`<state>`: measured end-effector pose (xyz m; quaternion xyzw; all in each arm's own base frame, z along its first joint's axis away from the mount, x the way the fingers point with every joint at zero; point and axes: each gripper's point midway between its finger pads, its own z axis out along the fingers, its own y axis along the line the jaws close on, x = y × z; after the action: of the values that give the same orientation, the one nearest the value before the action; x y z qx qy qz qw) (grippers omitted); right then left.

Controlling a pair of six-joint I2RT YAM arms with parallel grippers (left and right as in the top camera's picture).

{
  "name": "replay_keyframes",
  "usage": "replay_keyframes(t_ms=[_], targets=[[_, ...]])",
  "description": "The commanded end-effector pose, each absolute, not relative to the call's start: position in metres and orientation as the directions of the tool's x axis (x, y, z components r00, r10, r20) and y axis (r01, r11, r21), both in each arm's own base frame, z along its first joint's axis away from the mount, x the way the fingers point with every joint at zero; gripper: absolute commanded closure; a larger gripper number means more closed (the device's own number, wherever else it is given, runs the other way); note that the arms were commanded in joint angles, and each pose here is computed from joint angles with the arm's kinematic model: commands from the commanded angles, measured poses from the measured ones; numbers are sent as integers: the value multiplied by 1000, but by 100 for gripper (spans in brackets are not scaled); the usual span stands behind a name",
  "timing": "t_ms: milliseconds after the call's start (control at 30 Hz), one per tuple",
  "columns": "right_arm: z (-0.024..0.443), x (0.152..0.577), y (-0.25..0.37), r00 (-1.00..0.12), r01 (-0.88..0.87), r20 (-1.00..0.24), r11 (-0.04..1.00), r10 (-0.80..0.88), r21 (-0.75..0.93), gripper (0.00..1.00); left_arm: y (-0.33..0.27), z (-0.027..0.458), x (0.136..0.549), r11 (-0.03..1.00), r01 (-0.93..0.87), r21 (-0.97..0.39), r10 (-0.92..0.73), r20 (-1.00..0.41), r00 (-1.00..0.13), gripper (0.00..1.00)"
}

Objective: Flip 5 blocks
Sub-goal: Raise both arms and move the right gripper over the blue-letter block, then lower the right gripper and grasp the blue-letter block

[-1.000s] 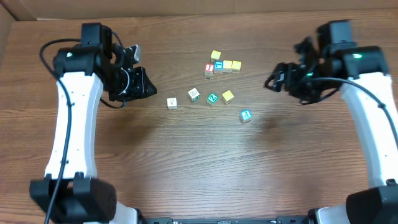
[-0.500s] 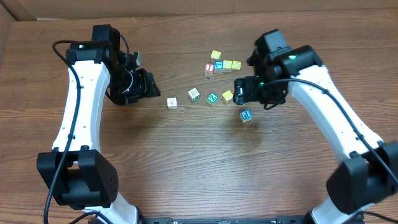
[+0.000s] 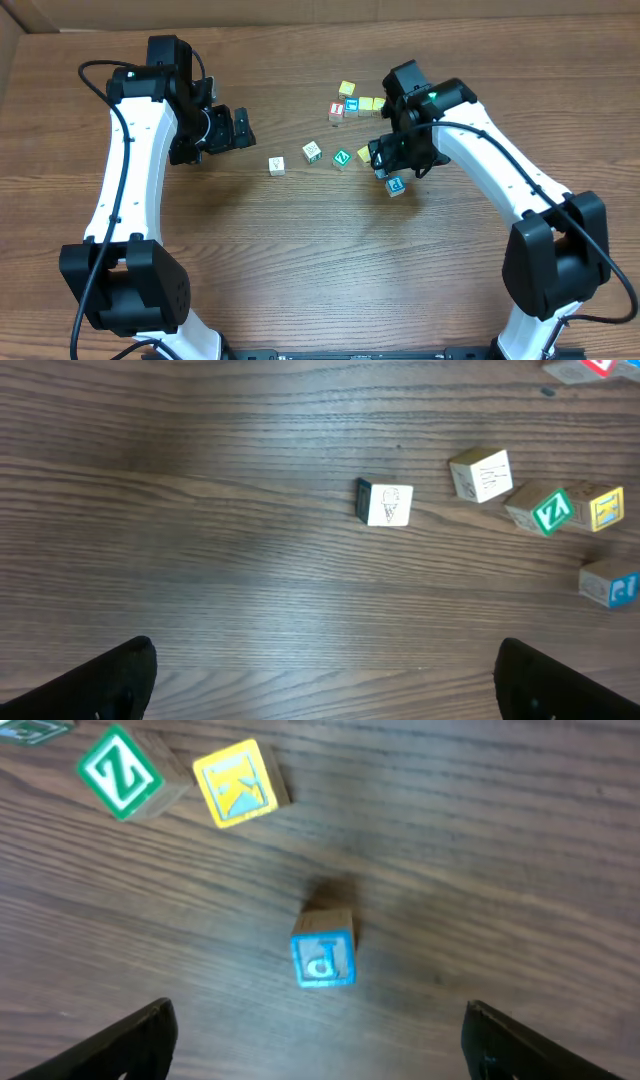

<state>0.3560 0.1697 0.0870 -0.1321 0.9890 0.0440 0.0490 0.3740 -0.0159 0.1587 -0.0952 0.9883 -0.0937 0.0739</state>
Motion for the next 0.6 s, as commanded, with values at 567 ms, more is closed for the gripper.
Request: replay_keyframes(t_ms=[567], targets=[[6,338,168,-947,-306,-130,947,-293,101,34,-11,159,380,964,-200,-176,-226,-140,-964,0]])
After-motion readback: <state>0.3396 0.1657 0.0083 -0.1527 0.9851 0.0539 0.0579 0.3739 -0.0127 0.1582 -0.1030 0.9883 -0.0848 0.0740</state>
